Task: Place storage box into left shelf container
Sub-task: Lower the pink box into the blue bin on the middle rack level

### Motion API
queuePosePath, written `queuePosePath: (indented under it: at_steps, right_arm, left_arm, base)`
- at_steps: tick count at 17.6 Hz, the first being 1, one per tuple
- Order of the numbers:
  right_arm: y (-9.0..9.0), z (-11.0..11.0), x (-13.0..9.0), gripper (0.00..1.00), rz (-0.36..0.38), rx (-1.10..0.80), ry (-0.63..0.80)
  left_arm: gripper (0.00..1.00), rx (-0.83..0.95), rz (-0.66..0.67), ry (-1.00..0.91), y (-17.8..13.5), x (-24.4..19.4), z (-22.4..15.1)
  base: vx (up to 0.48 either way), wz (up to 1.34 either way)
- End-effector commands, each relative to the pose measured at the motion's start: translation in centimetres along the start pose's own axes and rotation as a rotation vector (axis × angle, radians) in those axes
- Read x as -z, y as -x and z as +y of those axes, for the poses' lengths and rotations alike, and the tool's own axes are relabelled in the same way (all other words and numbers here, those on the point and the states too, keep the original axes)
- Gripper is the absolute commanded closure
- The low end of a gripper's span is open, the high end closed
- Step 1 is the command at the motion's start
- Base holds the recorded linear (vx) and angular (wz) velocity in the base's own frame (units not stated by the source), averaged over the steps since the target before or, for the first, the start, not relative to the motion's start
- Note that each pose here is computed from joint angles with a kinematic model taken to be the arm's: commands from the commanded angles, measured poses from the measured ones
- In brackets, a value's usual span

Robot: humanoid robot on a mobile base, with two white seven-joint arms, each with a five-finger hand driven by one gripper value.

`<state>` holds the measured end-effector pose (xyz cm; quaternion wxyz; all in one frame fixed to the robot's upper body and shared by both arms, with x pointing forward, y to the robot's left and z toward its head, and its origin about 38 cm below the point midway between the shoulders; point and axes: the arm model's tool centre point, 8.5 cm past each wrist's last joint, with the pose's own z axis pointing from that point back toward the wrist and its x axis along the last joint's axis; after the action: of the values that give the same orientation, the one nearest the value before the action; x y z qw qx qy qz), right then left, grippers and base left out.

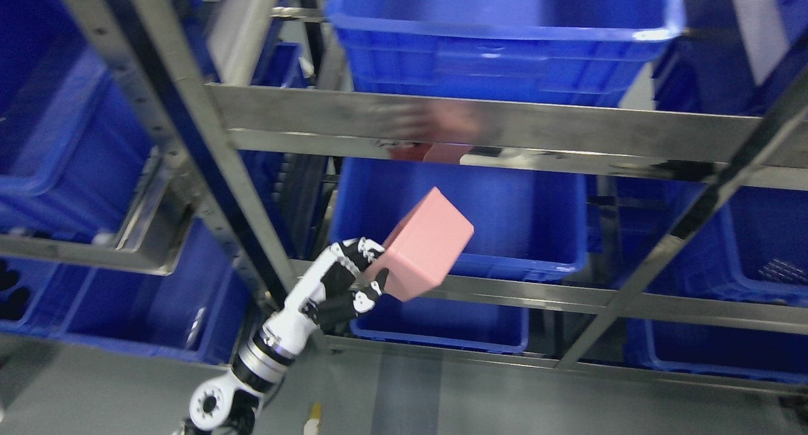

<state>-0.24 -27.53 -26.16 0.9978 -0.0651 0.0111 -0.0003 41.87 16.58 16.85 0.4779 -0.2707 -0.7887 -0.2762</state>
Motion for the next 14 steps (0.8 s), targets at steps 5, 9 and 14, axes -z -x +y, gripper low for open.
queuePosePath:
  at_steps: [5,9,14]
  right_arm:
    - [0.2,-1.1,0.1,0.00,-0.006,0.003,0.017]
    - [0.2,-1.1,0.1,0.00,-0.006,0.003,0.017]
    - [0.1,-1.1,0.1,0.00,-0.007,0.004,0.017]
  left_arm:
    - [0.97,0.381,0.484,0.120,2.0,1.5,10.9]
    - [0.97,0.484,0.603,0.195,4.3,2.8,11.6]
    - [0.92,0.552,0.651,0.229,6.5,5.3,9.7]
  base:
    - [0.074,-0.38]
    - [0.035,-0.17]
    - [0.000,0.01]
